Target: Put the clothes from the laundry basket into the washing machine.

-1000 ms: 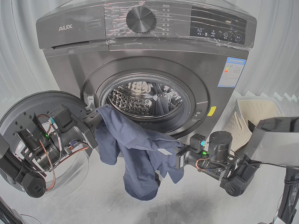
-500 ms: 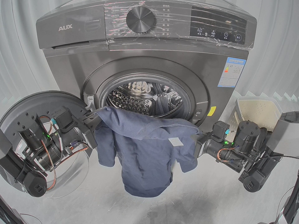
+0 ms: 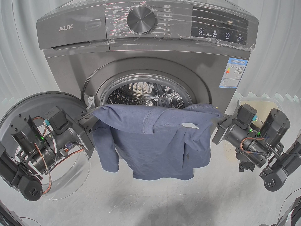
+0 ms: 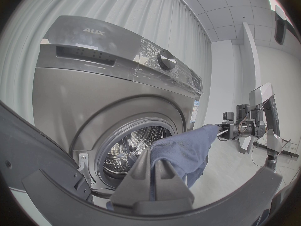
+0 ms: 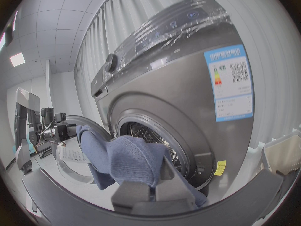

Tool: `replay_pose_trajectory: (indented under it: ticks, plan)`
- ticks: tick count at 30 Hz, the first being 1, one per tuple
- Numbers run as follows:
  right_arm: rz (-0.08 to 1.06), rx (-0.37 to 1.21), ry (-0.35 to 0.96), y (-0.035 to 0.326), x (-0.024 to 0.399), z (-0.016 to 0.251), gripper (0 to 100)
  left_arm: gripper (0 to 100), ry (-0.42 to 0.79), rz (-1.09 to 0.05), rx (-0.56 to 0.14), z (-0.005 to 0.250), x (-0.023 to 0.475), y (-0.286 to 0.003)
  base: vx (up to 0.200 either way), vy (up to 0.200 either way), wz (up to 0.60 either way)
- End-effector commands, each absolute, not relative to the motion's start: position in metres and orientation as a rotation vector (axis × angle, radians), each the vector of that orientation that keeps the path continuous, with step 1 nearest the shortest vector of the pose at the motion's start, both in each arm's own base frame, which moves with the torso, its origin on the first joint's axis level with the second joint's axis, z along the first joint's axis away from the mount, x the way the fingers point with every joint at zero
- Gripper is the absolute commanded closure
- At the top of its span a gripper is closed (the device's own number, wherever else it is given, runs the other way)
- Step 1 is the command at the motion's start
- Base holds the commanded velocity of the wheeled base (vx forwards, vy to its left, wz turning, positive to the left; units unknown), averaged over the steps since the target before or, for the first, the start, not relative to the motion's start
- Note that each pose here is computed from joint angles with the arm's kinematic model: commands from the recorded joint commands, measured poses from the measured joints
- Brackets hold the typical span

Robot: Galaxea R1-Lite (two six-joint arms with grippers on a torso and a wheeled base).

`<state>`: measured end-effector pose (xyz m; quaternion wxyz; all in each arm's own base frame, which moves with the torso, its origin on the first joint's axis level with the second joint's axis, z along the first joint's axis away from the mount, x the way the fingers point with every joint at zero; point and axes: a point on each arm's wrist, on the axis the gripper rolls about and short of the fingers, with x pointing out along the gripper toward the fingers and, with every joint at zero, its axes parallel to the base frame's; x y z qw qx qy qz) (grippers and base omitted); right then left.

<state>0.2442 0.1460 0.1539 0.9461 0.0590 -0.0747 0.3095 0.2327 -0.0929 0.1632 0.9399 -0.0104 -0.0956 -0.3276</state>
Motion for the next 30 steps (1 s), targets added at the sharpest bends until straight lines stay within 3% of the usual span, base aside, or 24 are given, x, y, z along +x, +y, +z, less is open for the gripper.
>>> replay_pose_trajectory:
  ticks: [1, 16, 21, 30]
  plan:
    - [0.632, 0.13, -0.193, 0.142, 0.238, 0.166, 100, 100, -0.222, -0.653, -0.02, 0.169, 0.232, -0.089, 0.0, 0.0, 0.0]
    - [0.596, 0.114, -0.182, 0.129, 0.237, 0.164, 100, 100, -0.259, -0.561, -0.01, 0.179, 0.233, -0.063, 0.0, 0.0, 0.0]
    - [0.589, 0.101, -0.142, 0.125, 0.234, 0.155, 100, 100, -0.259, -0.56, -0.013, 0.179, 0.234, -0.062, 0.0, 0.0, 0.0]
    - [0.58, 0.108, -0.184, 0.126, 0.24, 0.163, 100, 100, -0.258, -0.562, -0.016, 0.179, 0.233, -0.062, 0.0, 0.0, 0.0]
